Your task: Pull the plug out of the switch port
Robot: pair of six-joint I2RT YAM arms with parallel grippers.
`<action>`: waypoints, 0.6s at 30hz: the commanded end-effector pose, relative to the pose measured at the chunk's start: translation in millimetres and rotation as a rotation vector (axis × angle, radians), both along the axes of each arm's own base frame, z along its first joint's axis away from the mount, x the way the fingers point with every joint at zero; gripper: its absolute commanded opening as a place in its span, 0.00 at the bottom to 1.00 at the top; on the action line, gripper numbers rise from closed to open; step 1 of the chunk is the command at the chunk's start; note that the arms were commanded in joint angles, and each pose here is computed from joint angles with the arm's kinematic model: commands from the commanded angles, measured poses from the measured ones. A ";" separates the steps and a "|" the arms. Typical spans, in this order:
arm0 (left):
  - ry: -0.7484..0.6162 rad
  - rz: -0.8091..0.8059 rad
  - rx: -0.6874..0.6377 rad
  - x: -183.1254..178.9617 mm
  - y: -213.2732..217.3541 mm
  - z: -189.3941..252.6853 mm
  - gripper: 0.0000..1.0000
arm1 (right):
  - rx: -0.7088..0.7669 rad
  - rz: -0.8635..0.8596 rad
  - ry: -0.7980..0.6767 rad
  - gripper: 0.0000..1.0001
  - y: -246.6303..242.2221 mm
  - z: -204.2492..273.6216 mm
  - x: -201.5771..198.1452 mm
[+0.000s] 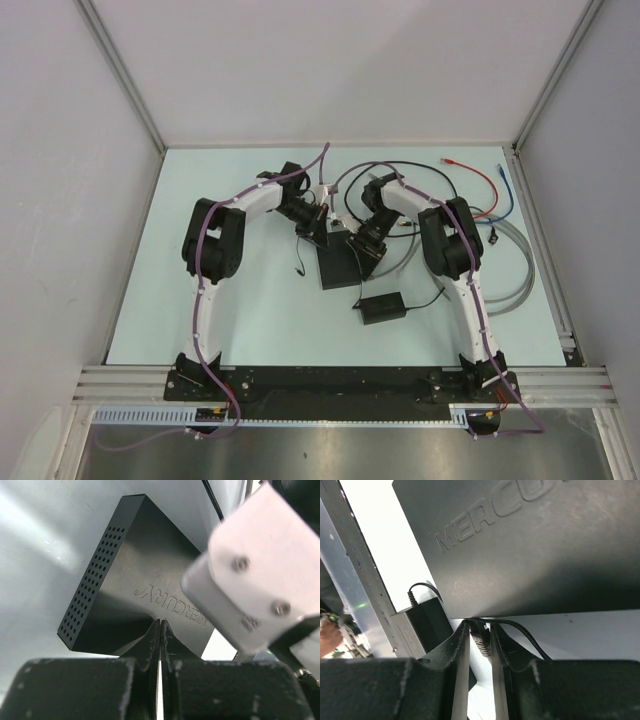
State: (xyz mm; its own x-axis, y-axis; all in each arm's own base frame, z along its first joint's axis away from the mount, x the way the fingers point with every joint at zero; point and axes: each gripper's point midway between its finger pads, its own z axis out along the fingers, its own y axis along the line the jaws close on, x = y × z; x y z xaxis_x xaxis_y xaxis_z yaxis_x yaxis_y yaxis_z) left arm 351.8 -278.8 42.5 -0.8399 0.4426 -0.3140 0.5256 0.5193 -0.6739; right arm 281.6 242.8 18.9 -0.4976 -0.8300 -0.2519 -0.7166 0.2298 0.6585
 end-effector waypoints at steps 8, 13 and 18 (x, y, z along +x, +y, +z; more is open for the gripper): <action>-0.029 -0.006 0.069 5.3 4.8 -22.1 0.01 | -0.149 0.261 -0.101 0.00 -42.2 -14.2 -0.9; -0.031 -0.009 0.067 6.0 3.6 -21.4 0.01 | -0.177 0.315 -0.066 0.00 -53.2 -9.0 -8.8; -0.032 -0.009 0.068 6.1 3.8 -21.6 0.01 | -0.232 0.333 -0.074 0.00 -69.1 -7.8 -8.7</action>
